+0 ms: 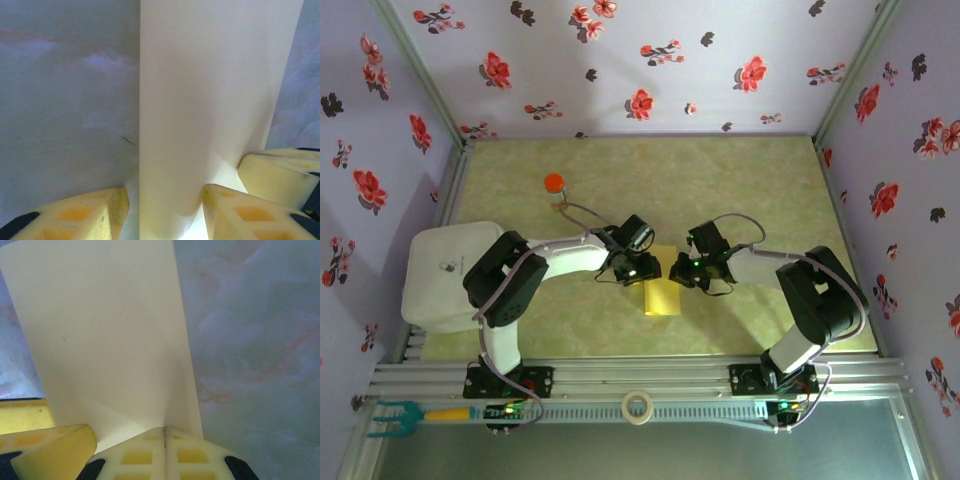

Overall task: Fold a paper plane with a square sheet of paper (pick it up from the middle)
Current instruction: Hold the square sheet of paper at the center of the table, then first fold the square sheet of paper in half at the center of the table.

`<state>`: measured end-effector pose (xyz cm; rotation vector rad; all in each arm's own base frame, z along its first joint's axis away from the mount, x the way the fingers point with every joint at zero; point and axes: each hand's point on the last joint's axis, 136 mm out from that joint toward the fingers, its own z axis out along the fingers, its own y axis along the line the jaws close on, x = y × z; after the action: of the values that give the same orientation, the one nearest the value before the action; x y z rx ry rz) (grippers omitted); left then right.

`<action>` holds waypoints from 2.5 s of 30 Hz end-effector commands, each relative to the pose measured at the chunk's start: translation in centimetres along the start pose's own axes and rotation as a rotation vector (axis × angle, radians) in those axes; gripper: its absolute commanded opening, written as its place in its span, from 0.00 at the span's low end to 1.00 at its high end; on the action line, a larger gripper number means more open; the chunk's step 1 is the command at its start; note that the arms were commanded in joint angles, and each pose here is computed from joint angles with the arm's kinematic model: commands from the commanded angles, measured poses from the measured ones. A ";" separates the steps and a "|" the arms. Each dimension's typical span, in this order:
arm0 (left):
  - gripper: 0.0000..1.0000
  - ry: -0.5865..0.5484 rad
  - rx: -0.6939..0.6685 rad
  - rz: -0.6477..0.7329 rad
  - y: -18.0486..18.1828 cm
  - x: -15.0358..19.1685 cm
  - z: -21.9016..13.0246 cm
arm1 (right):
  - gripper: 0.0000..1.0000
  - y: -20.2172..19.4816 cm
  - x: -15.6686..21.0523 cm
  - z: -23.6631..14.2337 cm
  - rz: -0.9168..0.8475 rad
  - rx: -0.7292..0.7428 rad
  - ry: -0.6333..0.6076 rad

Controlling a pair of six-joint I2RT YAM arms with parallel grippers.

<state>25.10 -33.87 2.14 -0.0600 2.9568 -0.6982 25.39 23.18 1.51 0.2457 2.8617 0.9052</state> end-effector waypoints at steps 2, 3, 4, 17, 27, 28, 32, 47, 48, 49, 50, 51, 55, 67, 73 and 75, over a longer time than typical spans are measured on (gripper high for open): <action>0.50 -0.018 -0.095 0.007 2.8 0.1 0.9 | 0.00 -4.8 1.8 0.6 -0.042 0.211 0.070; 0.51 -0.032 -0.078 0.008 2.4 -0.1 0.4 | 0.00 -4.7 1.8 0.7 -0.050 0.206 0.077; 0.52 -0.057 -0.051 0.012 1.6 -0.6 -0.6 | 0.00 -4.5 1.5 0.7 -0.056 0.202 0.082; 0.33 -0.180 0.352 0.075 -4.1 -3.0 -6.7 | 0.00 -3.9 0.7 1.3 -0.082 0.179 0.105; 0.16 -0.108 0.416 0.045 -4.6 -2.3 -4.2 | 0.00 -4.6 0.9 1.2 -0.061 0.210 0.106; 0.16 -0.102 0.412 0.043 -4.5 -2.3 -4.0 | 0.00 -4.7 0.9 1.2 -0.059 0.211 0.106; 0.16 -0.071 0.421 0.042 -4.5 -1.9 -3.2 | 0.00 -4.7 1.0 1.2 -0.059 0.215 0.105; 0.00 -0.018 0.365 0.009 -1.0 -1.0 -0.6 | 0.00 -4.8 1.0 1.3 -0.053 0.214 0.107; 0.00 -0.016 0.365 0.005 -0.8 -1.0 -0.5 | 0.00 -4.9 1.0 1.3 -0.052 0.215 0.108; 0.00 -0.013 0.360 0.002 -0.4 -0.9 -0.3 | 0.00 -4.9 1.0 1.4 -0.051 0.215 0.110; 0.00 -0.010 0.354 -0.002 0.0 -0.8 0.0 | 0.00 -4.9 1.0 1.4 -0.051 0.214 0.109; 0.00 -0.004 0.346 -0.010 0.4 -0.6 0.2 | 0.00 -4.9 1.1 1.4 -0.048 0.216 0.110; 0.00 0.018 0.310 -0.038 2.5 0.2 1.3 | 0.00 -5.1 1.2 1.5 -0.046 0.219 0.111; 0.00 -0.038 0.353 -0.003 0.0 -2.0 -2.2 | 0.00 -5.1 1.3 1.4 -0.044 0.216 0.109; 0.00 -0.022 0.404 0.011 -1.0 -3.1 -2.2 | 0.00 -5.0 1.3 1.5 -0.046 0.210 0.110; 0.00 -0.008 0.403 0.000 -0.6 -3.2 -1.5 | 0.00 -5.1 1.3 1.5 -0.044 0.211 0.111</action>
<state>28.14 -33.43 4.68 -0.0631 2.7211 -1.2472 26.70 23.74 1.45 0.0554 2.8879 0.8568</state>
